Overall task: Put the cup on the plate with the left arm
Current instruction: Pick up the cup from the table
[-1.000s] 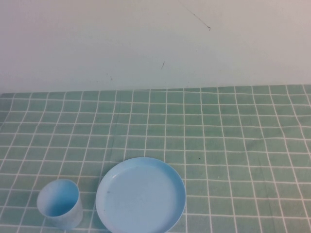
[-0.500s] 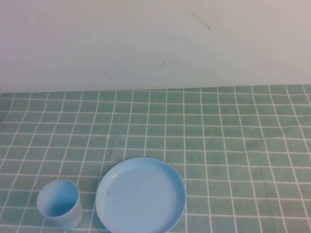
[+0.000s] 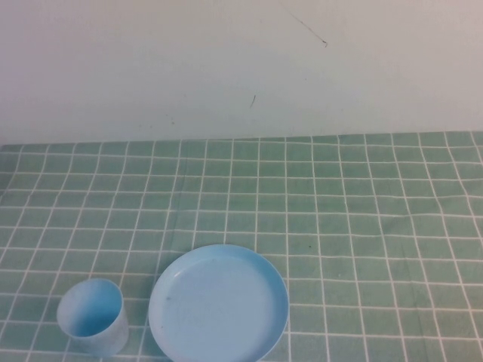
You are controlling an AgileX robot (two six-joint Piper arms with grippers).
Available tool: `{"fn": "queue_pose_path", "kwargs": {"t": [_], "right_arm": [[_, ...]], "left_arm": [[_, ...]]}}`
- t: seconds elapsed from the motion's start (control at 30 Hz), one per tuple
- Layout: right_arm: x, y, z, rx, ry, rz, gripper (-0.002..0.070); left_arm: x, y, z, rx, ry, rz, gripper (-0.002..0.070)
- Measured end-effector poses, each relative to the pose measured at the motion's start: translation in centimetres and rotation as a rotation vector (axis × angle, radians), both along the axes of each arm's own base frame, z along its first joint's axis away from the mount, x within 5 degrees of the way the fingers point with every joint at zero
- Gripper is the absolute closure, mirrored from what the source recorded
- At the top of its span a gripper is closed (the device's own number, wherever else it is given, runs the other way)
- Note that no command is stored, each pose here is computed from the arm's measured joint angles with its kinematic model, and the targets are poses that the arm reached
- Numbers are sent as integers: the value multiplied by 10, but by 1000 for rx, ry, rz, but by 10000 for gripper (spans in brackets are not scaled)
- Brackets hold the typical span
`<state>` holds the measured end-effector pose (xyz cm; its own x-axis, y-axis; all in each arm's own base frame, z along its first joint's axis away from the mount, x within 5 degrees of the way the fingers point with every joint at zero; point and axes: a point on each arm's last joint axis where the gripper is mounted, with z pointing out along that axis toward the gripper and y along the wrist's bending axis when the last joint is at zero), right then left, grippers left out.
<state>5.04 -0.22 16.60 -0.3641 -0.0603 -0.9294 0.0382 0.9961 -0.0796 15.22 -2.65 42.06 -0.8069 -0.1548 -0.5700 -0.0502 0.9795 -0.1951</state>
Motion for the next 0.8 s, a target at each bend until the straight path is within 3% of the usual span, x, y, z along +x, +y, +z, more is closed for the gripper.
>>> {"fn": "queue_pose_path", "kwargs": {"t": [0.37,0.5,0.7,0.8], "right_arm": [[0,0,0,0,0,0,678],[0,0,0,0,0,0,678],[0,0,0,0,0,0,678],[0,0,0,0,0,0,678]], "left_arm": [[63,-8,-42,45,216,4,645],[84,-10,-61,83,285,-20,557],[110,-12,-89,141,378,-65,349],[117,-15,-104,141,426,-109,311]]}}
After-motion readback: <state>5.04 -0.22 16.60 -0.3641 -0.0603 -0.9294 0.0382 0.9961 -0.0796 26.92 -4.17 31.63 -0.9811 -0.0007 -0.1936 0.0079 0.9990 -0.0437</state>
